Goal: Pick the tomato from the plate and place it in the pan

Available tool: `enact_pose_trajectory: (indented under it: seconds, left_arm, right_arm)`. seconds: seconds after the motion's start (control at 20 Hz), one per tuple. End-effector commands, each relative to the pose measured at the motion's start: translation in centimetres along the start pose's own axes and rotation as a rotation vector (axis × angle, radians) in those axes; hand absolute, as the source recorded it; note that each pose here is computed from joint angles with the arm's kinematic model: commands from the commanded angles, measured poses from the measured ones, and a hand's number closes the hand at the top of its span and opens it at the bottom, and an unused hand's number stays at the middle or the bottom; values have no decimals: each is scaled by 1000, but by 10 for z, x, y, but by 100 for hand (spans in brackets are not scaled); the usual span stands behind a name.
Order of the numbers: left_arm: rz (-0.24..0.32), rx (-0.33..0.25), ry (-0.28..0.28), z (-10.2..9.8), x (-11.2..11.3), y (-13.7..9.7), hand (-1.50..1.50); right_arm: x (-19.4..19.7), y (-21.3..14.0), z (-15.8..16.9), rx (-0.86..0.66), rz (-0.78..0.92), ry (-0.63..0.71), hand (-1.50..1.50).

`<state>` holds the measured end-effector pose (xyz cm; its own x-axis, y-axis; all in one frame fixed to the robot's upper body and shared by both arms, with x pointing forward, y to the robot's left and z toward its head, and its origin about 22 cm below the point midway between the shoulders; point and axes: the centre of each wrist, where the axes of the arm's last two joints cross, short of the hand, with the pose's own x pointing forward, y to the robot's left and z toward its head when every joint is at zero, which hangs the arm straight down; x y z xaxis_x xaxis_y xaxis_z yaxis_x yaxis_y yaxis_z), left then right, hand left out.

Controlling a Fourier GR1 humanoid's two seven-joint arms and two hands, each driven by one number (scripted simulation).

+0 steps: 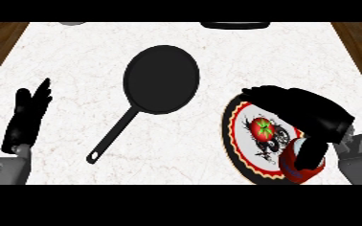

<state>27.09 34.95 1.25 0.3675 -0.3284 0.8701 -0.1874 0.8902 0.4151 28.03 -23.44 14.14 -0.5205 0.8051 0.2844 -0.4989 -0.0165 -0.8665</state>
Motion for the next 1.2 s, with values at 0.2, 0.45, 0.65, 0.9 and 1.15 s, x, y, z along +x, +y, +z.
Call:
enact_pose_trajectory:
  seconds: [0.2,0.45,0.65,0.9,1.15]
  left_arm:
    - [-3,-3,15,-9,-2,1,0]
    - [8,2,2,9,14,3,0]
    - [-1,-9,-1,-3,1,2,0]
    - [-13,-12,-9,-15,-1,0,0]
    - [0,-2,-5,16,-3,0,0]
  right_arm:
    - [-10,15,1,15,89,81,-150]
    - [-10,28,-11,25,103,70,-150]
    - [-11,43,-23,57,88,62,-150]
    - [-18,59,-29,48,105,62,-150]
    - [-24,46,-42,60,91,62,-150]
